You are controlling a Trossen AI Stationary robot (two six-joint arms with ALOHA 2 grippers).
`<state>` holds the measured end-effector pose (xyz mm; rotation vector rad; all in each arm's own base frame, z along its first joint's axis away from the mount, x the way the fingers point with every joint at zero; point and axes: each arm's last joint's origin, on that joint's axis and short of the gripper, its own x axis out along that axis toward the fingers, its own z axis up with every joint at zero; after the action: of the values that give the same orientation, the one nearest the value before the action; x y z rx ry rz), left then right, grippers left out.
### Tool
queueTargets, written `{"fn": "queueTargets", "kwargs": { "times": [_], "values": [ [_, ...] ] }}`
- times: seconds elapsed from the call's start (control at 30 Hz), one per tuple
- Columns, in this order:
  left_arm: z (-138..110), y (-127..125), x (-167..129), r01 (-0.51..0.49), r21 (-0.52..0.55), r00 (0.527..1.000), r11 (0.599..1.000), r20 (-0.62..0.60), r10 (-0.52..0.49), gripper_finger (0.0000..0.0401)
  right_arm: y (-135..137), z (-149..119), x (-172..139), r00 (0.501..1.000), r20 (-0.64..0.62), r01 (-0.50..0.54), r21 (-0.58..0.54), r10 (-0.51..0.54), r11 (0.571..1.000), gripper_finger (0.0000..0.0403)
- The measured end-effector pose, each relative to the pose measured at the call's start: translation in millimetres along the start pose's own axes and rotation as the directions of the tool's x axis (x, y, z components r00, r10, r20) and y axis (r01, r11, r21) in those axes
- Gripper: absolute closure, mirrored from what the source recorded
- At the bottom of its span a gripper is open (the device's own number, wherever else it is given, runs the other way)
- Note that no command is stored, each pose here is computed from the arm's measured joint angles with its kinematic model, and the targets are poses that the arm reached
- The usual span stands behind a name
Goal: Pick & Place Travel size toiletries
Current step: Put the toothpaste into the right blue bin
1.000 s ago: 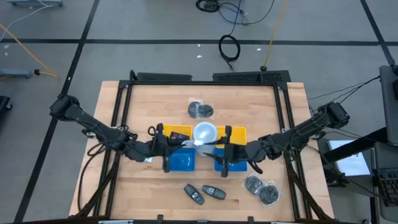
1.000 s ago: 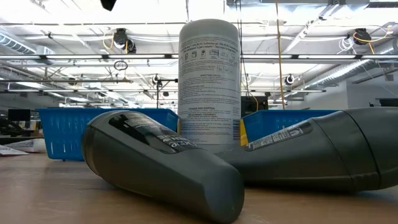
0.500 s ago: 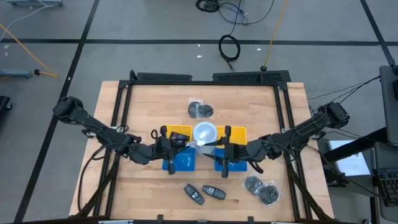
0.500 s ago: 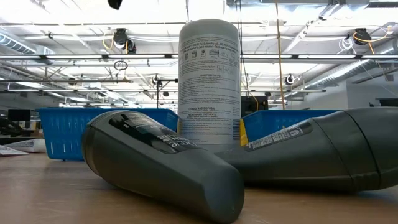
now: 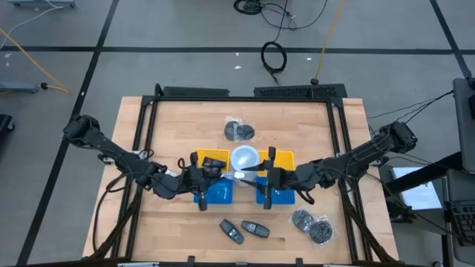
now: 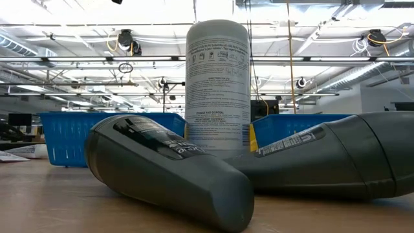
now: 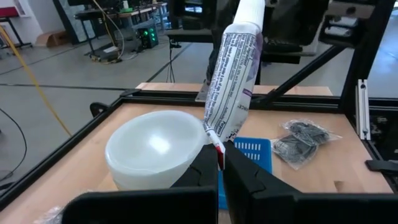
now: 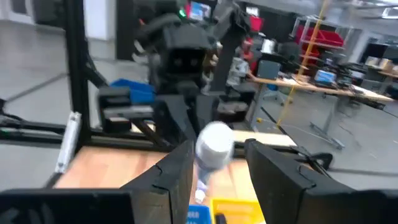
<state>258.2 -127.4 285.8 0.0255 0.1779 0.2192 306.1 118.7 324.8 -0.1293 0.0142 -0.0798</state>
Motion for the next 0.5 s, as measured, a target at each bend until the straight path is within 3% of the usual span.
{"fn": "queueTargets", "kwargs": {
  "times": [0.13, 0.5],
  "values": [
    [0.0, 0.0, 0.0, 0.0, -0.001, 1.0, 1.0, 0.0, 0.0, 0.0401, -0.3, 2.3, 0.9, 0.998, 0.03, -0.063, 0.015, 0.062, 0.998, 0.0261],
    [0.0, 0.2, 0.1, -0.001, 0.0, 1.0, 1.0, 0.0, 0.001, 0.0401, -8.4, 2.2, 4.7, 0.999, 0.036, -0.04, 0.022, 0.039, 0.999, 0.0261]
  ]
}}
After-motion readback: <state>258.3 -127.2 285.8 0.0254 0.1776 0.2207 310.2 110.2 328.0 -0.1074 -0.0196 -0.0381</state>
